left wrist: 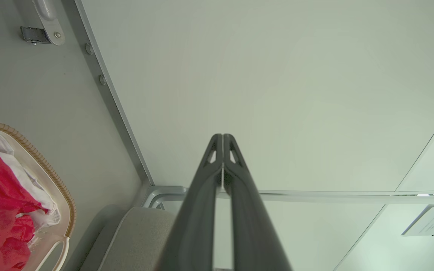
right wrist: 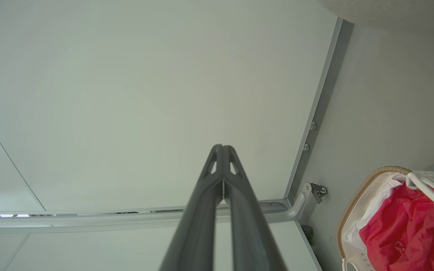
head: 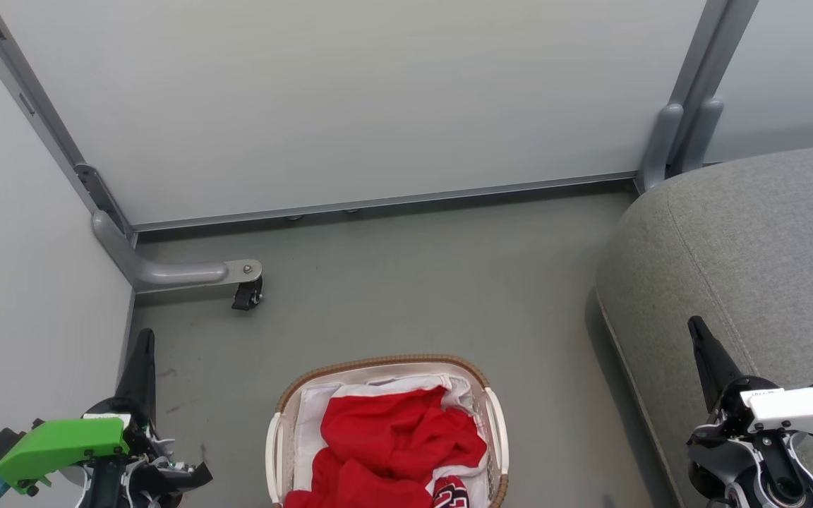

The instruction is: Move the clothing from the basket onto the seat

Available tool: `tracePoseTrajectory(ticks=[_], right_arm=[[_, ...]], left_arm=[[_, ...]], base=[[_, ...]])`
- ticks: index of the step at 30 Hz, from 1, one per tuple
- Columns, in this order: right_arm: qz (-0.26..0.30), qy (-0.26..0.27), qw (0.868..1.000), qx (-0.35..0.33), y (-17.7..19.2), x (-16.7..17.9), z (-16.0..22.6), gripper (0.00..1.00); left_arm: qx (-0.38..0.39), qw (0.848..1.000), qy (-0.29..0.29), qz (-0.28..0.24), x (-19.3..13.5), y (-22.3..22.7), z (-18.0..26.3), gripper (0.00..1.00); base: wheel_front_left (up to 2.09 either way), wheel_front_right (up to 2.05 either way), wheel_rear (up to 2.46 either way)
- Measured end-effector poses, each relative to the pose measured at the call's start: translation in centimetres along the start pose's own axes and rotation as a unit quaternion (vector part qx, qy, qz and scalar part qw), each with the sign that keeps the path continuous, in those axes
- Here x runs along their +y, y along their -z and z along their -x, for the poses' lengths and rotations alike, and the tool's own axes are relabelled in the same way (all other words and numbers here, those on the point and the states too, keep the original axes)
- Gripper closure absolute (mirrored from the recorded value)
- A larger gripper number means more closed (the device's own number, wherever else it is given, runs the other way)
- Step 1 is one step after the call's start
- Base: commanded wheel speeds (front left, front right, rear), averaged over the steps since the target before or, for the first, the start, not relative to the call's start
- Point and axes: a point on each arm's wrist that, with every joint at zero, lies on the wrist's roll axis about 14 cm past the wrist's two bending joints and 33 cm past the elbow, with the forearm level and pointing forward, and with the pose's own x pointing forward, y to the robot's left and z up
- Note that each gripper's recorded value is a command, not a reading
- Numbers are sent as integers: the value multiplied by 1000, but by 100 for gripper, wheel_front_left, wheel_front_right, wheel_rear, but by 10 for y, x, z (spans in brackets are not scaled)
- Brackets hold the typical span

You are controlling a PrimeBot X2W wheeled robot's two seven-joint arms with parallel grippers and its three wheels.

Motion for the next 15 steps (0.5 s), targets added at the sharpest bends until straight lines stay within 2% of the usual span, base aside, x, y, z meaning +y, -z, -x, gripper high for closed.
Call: tracePoseTrajectory(ticks=[15], right_arm=[[0,0,1000,0,0,0,0,100]], left_arm=[[0,1000,0,0,0,0,0,100]], base=[[0,0,0]])
